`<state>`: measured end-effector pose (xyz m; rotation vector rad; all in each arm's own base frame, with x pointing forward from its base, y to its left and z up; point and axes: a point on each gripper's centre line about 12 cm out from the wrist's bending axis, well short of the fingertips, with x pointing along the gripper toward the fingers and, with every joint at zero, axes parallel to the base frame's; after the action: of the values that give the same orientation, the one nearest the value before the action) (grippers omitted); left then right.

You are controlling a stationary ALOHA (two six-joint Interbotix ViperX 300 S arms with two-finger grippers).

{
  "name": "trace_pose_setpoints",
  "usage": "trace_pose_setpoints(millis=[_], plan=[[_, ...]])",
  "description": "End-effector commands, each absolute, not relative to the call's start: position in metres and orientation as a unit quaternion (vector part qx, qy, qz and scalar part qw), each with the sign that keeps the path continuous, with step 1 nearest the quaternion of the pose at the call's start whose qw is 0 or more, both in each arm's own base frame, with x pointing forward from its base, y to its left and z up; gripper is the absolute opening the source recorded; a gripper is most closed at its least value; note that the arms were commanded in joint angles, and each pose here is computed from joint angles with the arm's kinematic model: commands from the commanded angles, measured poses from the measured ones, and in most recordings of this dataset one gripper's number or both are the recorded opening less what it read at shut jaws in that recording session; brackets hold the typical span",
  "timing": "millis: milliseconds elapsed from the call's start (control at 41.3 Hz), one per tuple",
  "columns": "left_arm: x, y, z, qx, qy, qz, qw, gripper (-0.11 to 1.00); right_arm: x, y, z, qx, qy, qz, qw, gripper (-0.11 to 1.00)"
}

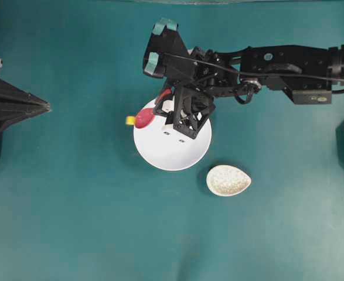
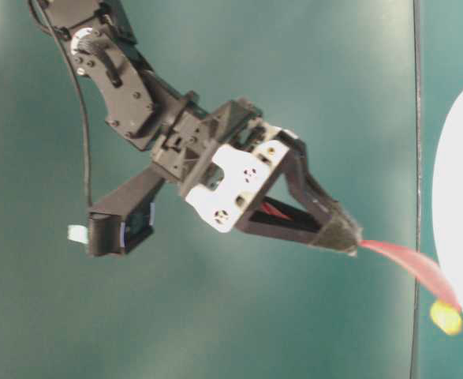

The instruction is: Scoop the yellow hexagonal prism block from the bowl with a spoon using the right arm.

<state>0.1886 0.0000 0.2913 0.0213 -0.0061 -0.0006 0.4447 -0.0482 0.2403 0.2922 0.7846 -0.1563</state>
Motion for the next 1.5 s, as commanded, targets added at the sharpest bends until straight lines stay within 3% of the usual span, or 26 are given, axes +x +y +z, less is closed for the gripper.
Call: trace_pose_setpoints(millis=[0, 460, 1478], plan=[[0.190, 0.000, 0.304, 0.011, -0.018, 0.000, 1.000, 0.06, 0.444, -0.048, 0.275, 0.134, 0.339, -0.072, 0.928, 0.24], [0.190, 0.000, 0.304, 0.011, -0.018, 0.000, 1.000, 0.06, 0.439, -0.049, 0.296, 0.125, 0.317, -0.071, 0.937, 0.24], [0.190, 0.000, 0.304, 0.012, -0.018, 0.000, 1.000, 0.06, 0.440, -0.049, 0.297, 0.125, 0.316, -0.071, 0.938, 0.24]])
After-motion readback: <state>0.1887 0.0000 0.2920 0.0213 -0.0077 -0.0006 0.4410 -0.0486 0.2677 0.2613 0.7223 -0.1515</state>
